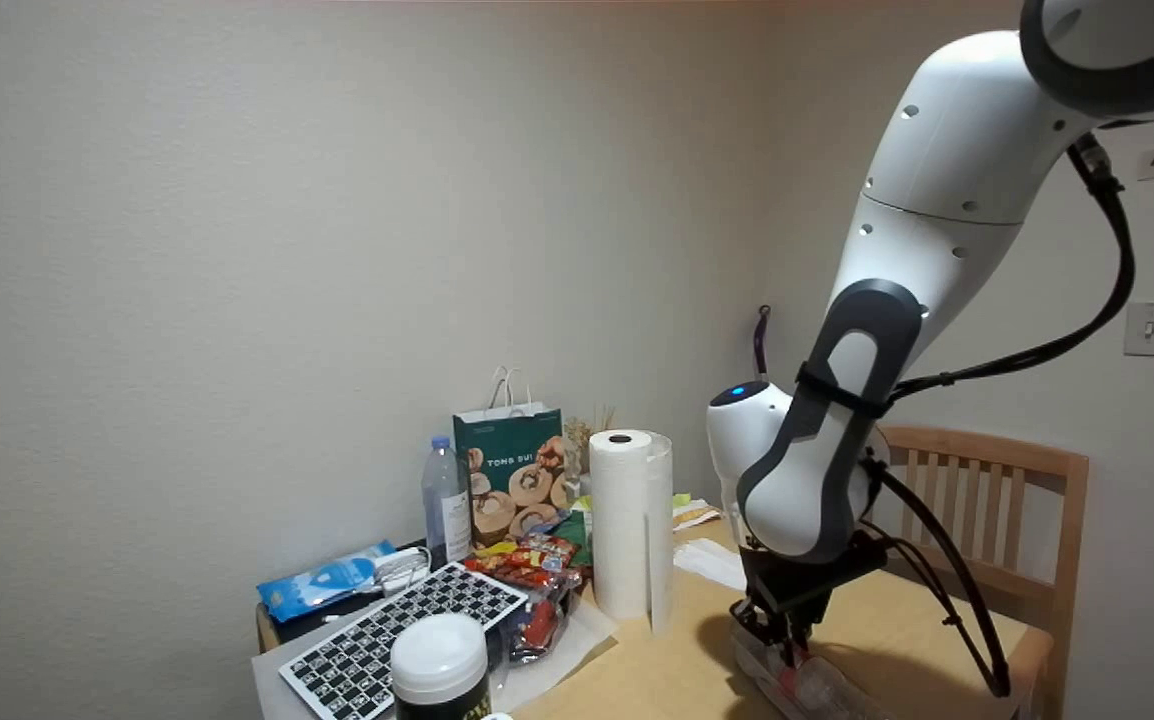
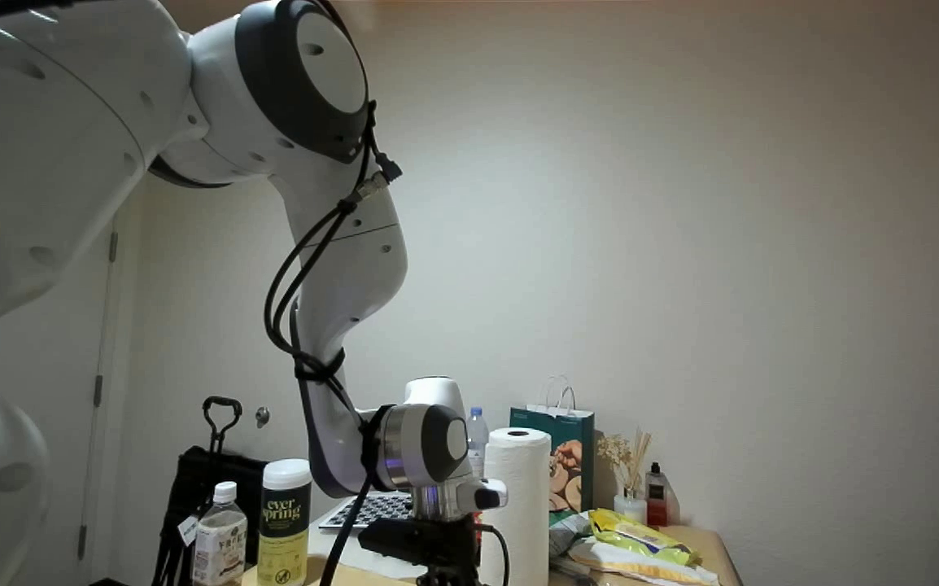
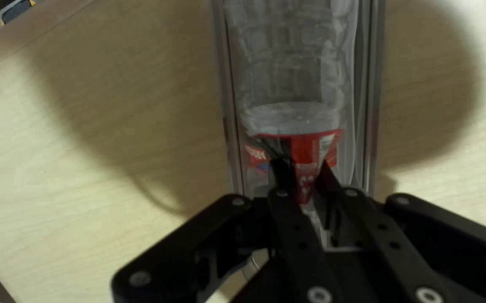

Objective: Pick up the bottle and put it on the table.

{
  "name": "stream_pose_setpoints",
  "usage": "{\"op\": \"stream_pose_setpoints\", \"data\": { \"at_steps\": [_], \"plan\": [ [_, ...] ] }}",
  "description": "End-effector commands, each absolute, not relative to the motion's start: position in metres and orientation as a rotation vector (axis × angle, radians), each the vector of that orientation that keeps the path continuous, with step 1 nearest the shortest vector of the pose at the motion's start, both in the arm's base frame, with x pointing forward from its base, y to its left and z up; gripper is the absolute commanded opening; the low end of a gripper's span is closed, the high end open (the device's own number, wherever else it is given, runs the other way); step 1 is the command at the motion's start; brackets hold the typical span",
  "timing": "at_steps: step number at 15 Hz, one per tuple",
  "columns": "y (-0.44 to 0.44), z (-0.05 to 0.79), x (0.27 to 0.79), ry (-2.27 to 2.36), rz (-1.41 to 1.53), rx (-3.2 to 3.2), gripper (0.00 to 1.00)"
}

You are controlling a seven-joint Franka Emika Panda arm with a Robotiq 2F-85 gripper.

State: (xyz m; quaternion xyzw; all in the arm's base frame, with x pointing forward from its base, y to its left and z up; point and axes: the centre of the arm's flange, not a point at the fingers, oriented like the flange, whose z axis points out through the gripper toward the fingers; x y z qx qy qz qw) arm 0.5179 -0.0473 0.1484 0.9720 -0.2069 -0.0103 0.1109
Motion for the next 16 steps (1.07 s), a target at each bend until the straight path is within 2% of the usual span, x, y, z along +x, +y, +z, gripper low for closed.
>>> {"op": "stream_pose_setpoints", "data": {
  "at_steps": [1, 9, 16],
  "plan": [
    [-0.041, 0.178, 0.514, -0.618, 0.02, 2.844, 0.04],
    [0.0, 0.28, 0.525, -0.593, 0.403, 2.723, 0.04],
    [0.061, 0.311, 0.528, -0.936, 0.738, 2.618, 0.04]
  ]
}}
